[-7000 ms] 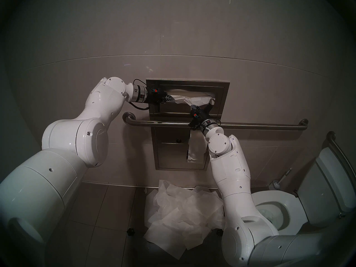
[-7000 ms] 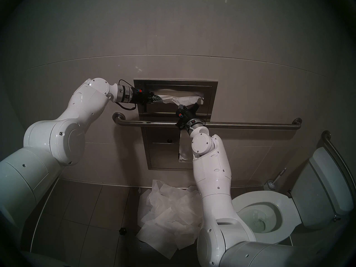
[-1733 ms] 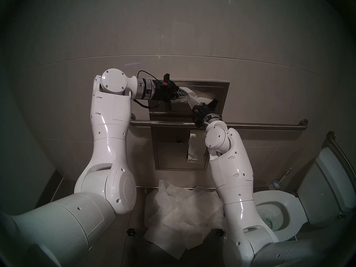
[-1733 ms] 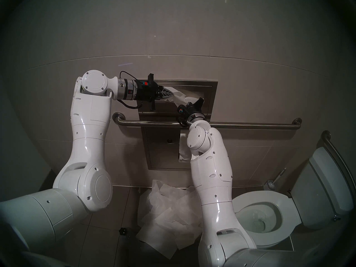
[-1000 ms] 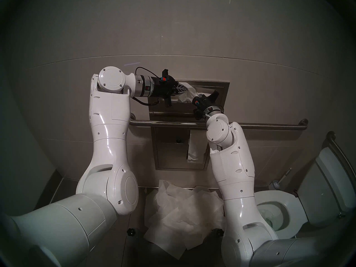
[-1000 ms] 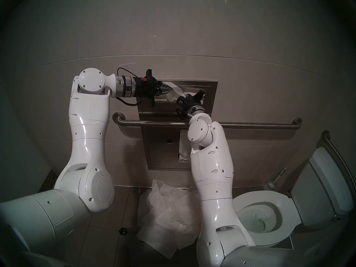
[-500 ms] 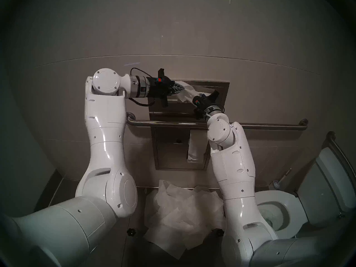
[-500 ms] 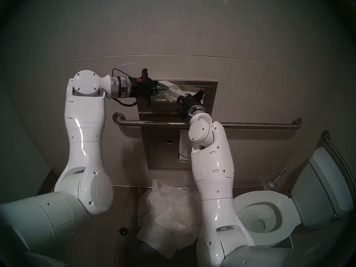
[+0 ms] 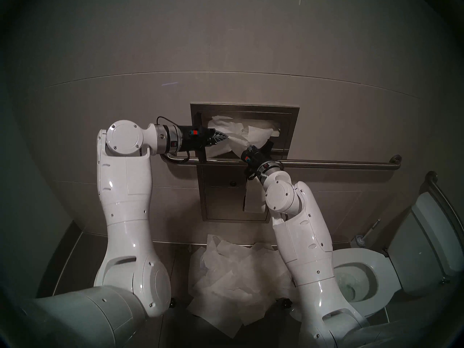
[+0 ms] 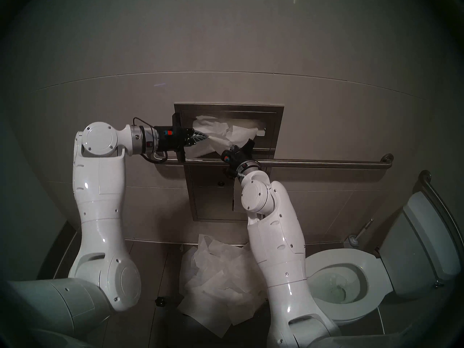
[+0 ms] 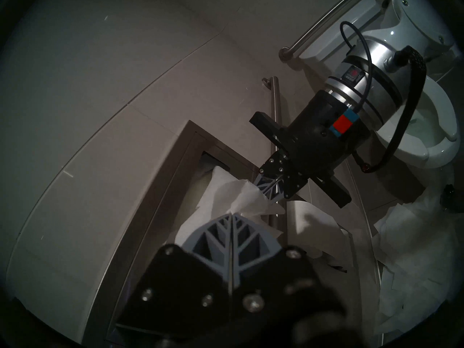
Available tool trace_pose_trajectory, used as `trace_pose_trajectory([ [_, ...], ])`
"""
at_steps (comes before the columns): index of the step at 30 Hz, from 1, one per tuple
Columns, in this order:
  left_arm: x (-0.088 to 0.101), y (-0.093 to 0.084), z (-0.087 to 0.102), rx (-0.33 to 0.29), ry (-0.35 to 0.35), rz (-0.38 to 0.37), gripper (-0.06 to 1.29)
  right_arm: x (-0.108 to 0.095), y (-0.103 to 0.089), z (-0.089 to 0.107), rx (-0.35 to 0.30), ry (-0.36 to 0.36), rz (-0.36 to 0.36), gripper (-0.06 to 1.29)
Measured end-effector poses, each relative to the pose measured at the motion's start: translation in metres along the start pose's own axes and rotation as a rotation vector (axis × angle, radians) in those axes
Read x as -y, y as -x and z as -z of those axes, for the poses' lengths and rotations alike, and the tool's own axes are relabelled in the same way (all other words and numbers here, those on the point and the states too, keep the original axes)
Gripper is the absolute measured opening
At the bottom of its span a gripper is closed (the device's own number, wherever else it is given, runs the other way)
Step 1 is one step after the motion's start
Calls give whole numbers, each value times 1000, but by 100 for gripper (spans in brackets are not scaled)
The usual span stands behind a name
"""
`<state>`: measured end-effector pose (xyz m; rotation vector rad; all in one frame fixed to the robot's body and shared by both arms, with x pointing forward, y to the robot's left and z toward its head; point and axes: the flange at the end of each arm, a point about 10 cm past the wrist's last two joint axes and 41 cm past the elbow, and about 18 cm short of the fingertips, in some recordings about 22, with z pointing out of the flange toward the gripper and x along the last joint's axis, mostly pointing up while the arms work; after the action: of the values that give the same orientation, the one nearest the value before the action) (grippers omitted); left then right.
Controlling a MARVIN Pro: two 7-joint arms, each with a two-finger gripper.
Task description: Take out a toilet seat cover
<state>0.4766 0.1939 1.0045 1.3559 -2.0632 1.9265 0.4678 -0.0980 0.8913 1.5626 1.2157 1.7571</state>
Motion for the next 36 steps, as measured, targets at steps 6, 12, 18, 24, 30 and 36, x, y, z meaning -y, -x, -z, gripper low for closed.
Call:
trace_pose_trajectory([
  [6,-15,-12,3,-12,0,-54,-2,0,-7,11,-37,10,24,-4],
  [12,-27,-27,6,-27,12,-104,-2,2,-12,26,-67,16,39,-4],
  [18,-42,-40,11,-26,39,-137,-2,14,-9,44,-71,-2,41,-4],
  [24,-51,-50,20,-6,64,-155,-2,17,-10,56,-79,3,47,-4],
  [30,-43,-62,35,22,50,-200,-2,-6,-24,59,-122,76,59,-4],
  [36,-25,-72,52,56,14,-257,-2,-40,-43,61,-178,173,75,-4],
])
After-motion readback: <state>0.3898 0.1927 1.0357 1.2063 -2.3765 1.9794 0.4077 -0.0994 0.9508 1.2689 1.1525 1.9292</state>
